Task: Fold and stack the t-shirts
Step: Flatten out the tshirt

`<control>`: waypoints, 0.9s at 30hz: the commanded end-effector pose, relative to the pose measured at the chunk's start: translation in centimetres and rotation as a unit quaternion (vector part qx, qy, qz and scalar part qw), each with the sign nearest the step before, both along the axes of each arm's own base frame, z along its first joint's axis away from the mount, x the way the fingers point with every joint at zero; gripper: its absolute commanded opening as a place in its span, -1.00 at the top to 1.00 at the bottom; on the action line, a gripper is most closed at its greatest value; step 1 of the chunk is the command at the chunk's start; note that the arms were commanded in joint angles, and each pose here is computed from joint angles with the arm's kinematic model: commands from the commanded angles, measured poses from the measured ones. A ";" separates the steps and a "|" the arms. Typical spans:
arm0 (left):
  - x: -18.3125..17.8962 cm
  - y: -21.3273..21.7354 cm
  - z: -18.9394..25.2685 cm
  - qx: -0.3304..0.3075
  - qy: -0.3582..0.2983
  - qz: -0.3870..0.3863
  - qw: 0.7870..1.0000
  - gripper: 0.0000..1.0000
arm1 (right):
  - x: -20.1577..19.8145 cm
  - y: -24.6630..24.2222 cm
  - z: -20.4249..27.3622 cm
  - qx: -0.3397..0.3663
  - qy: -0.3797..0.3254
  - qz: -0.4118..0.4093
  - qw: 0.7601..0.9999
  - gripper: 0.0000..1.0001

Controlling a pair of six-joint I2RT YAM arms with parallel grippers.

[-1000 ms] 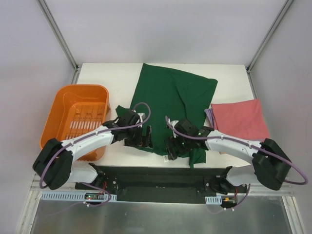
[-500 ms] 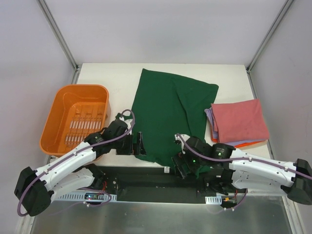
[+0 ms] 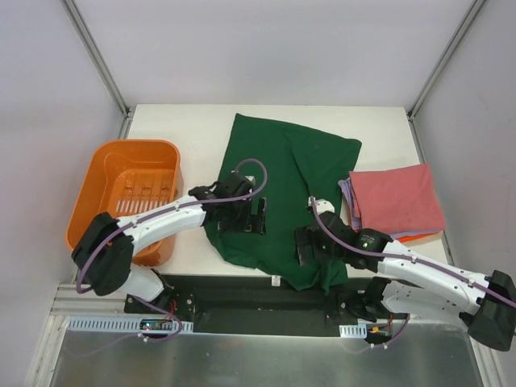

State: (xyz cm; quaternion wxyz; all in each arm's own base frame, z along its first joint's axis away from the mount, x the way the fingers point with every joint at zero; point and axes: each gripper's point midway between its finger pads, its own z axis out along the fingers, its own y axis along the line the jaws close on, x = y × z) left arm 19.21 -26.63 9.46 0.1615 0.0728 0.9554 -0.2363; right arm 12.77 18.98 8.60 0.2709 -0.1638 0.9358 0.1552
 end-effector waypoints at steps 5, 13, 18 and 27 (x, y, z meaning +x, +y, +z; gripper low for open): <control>-1.5 8.4 -4.5 0.187 0.012 0.075 0.979 -0.98 | -0.2 -1.3 -2.0 0.015 0.034 -0.039 0.999 -0.92; -5.6 12.8 -4.1 0.219 0.047 0.119 0.967 -0.98 | -0.8 -3.0 -3.2 0.006 0.050 -0.055 0.997 -0.92; -6.5 11.8 -2.0 0.154 0.030 0.109 0.982 -0.98 | -1.1 -2.7 -2.4 0.022 0.041 -0.031 0.998 -0.92; -2.4 6.2 3.4 0.033 -0.066 0.068 0.995 -0.98 | -0.1 -1.9 -1.7 0.009 0.034 -0.018 0.999 -0.92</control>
